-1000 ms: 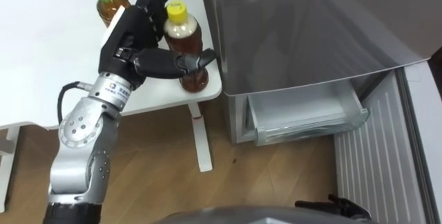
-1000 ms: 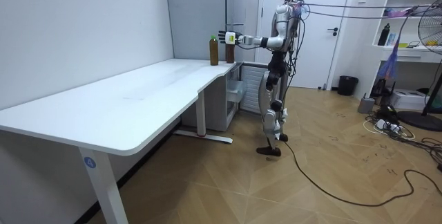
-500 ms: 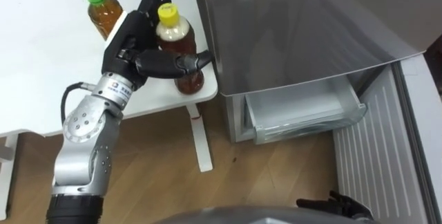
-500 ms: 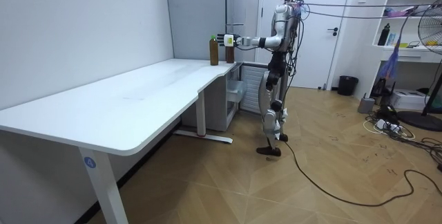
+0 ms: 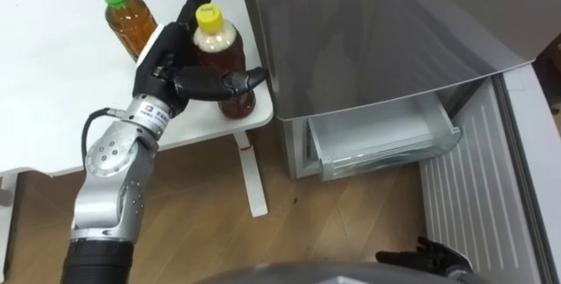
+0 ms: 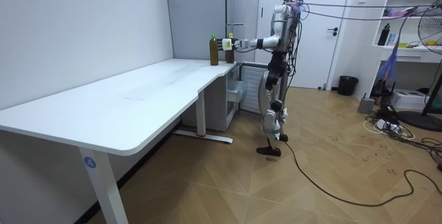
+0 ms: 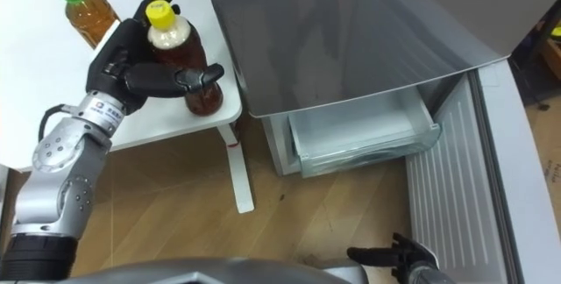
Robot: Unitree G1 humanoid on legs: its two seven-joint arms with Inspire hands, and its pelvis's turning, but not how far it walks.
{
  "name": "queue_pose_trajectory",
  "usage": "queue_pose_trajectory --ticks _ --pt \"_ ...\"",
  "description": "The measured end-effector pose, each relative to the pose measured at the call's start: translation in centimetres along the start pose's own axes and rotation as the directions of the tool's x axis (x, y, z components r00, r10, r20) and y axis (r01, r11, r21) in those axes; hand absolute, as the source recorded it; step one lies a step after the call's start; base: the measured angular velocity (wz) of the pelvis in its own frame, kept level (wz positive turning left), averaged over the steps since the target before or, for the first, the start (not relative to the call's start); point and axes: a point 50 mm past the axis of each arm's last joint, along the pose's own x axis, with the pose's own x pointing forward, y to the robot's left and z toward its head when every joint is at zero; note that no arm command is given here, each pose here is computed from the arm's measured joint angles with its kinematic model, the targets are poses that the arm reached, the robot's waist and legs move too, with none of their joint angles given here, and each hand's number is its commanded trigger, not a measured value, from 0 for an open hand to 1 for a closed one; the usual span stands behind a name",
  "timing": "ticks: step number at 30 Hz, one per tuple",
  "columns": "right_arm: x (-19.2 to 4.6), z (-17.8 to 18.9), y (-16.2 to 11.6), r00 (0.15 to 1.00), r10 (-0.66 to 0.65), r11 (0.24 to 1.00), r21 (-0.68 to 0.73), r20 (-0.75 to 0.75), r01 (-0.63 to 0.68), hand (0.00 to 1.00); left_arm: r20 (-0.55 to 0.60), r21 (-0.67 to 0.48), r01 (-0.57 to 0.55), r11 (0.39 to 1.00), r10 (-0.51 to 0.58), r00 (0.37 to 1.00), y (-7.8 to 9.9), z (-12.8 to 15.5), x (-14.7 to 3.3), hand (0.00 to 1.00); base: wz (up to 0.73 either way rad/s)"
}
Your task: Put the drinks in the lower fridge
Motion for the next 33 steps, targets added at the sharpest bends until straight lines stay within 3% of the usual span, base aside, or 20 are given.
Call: queue_pose_trajectory --ticks 11,12,13,14,15,33 --pt "0.0 0.1 -0.2 1.0 -0.012 0.999 -0.04 0.0 0.012 0.0 -0.033 -0.01 -0.016 1.0 0.016 0.999 0.3 -0.8 -0.1 0.0 0.0" --pt "0.0 0.1 -0.3 1.0 -0.013 0.999 -0.044 0.0 0.013 0.0 -0.038 -0.011 -0.018 1.0 0.017 0.999 0.3 -0.9 -0.1 0.31 0.0" --pt "0.0 0.1 -0.3 1.0 -0.013 0.999 -0.045 -0.001 0.013 0.0 -0.038 -0.011 -0.018 1.0 0.017 0.999 0.3 -0.9 -0.1 0.53 0.0" --pt "0.0 0.1 -0.3 1.0 -0.014 0.999 -0.045 -0.001 0.014 0.0 -0.038 -0.011 -0.018 1.0 0.017 0.999 0.3 -0.9 -0.1 0.66 0.0" --pt "0.0 0.1 -0.4 1.0 -0.015 0.999 -0.047 -0.002 0.015 0.0 -0.038 -0.011 -0.017 1.0 0.017 0.999 0.3 -0.9 -0.1 0.98 0.0" --pt "-0.1 -0.2 -0.5 0.999 -0.025 0.996 -0.092 -0.028 0.022 0.0 -0.048 -0.014 -0.009 1.0 0.009 0.999 0.2 -1.1 -0.1 1.0 -0.01"
